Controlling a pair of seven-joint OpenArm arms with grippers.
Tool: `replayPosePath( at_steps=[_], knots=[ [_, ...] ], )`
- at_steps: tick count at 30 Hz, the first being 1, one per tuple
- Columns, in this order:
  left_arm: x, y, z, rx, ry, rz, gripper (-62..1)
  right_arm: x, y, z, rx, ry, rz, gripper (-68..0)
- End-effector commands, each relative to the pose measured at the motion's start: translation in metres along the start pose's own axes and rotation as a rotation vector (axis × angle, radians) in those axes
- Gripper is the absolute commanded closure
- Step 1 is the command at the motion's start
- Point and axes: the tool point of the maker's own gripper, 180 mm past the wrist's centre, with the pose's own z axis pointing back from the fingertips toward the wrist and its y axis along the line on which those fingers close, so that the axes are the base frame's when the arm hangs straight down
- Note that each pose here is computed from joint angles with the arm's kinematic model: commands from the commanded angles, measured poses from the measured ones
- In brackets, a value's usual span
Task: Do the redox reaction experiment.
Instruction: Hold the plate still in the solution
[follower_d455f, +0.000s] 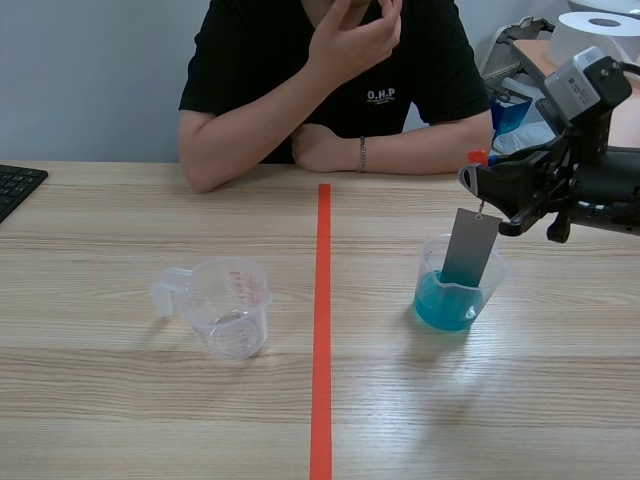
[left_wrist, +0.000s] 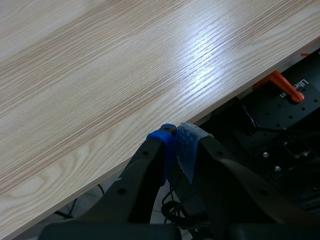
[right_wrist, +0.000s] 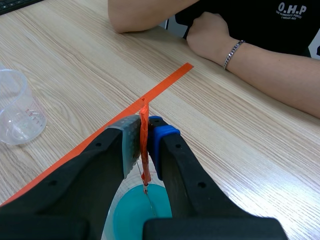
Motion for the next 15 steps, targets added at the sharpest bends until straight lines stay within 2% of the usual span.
replayPosePath(
  at_steps=[1,15],
  knots=[
    [0.0071,0.004,-0.0008,0.006,-0.031,-0.009,-4.0,0.0115,-0.006,0.0013,-0.002,-0.014,0.03,-1.5],
    [0.0071,0.0041,-0.0008,0.006,-0.031,-0.01,-4.0,0.0181,-0.0092,0.0058,-0.003,-0.027,0.027,-1.5]
  ],
)
